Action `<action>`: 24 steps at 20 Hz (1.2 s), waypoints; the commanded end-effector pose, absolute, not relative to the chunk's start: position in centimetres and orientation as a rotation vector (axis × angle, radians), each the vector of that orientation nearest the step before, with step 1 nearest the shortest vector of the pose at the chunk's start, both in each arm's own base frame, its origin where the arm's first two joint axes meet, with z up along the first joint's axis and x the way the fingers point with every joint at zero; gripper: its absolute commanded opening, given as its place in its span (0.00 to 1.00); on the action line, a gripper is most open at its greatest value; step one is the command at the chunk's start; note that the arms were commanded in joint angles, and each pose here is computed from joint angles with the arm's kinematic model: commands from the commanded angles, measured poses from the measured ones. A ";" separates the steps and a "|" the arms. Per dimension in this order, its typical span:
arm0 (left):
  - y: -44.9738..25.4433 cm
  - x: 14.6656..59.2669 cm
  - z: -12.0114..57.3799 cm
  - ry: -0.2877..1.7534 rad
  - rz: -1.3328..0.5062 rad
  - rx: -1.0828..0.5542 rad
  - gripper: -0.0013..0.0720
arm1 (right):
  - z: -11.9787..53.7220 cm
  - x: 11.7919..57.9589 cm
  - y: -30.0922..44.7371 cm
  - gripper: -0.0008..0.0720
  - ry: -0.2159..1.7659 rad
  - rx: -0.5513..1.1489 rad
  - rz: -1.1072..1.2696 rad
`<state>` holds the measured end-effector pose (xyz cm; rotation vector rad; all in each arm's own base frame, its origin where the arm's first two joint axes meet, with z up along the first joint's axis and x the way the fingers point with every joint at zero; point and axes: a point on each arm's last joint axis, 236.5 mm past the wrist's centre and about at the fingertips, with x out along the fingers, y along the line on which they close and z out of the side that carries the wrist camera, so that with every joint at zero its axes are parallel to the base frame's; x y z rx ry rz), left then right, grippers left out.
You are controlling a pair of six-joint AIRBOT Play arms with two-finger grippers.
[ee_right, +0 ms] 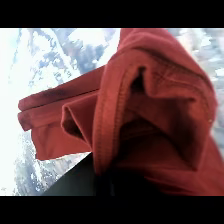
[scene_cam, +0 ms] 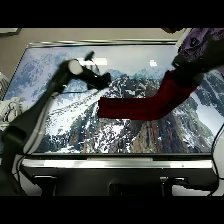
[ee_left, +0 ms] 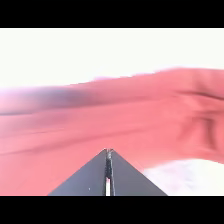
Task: Fold the clothes and pants, and hang the long-sleeved shirts on hangers.
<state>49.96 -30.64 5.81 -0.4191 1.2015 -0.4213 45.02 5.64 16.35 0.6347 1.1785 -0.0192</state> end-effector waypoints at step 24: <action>-5.6 49.7 13.3 1.145 -0.041 -0.386 0.04 | 5.7 46.7 28.7 0.05 1.286 0.602 0.123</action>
